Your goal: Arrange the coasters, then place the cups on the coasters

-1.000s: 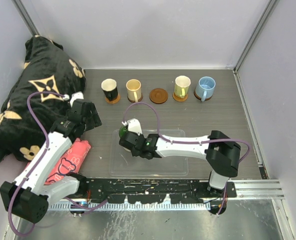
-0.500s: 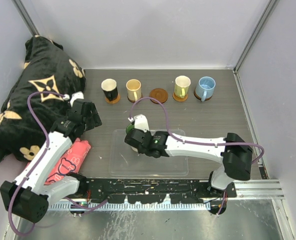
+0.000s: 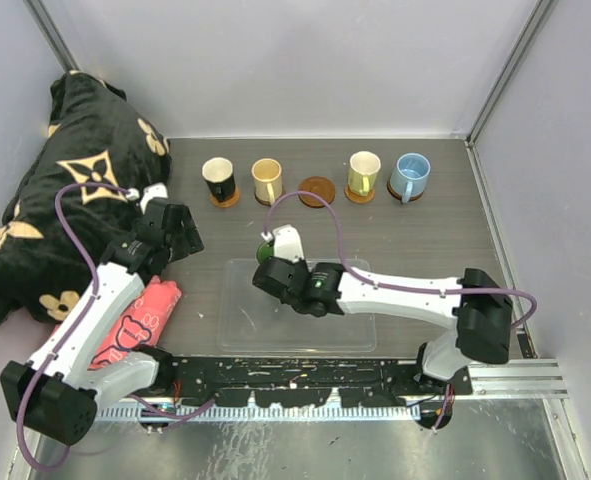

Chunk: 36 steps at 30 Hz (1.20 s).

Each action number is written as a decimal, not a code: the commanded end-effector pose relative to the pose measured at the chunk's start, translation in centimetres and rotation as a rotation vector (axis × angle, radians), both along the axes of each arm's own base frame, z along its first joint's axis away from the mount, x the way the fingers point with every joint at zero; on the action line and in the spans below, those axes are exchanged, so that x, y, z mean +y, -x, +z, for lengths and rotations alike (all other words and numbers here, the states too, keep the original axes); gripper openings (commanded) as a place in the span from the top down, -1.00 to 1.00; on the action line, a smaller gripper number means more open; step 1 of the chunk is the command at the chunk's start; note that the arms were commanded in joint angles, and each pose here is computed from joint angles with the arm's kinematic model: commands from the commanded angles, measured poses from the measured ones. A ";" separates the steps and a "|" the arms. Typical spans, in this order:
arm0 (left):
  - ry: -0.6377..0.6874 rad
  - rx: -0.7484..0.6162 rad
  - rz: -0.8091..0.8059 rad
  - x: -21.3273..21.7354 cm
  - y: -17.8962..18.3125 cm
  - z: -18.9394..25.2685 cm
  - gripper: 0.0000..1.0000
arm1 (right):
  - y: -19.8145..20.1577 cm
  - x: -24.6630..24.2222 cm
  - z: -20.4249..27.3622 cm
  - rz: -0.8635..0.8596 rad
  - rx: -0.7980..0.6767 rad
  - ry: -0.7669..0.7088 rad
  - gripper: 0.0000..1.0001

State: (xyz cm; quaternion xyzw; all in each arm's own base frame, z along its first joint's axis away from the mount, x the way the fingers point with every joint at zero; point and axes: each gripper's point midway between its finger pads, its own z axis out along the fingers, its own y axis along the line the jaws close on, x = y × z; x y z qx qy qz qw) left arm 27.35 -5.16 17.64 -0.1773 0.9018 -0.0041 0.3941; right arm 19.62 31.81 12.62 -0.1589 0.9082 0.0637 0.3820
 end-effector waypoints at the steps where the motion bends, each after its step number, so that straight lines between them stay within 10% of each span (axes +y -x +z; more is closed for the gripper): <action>1: 0.013 -0.055 -0.007 -0.2 -1.0 1.6 -0.39 | -3.0 -0.4 8.0 -0.128 -0.240 -0.193 0.99; 36: -0.033 -0.033 0.008 0.4 -1.3 1.4 -0.39 | -21.3 -6.8 8.1 -0.284 -0.423 -0.225 0.99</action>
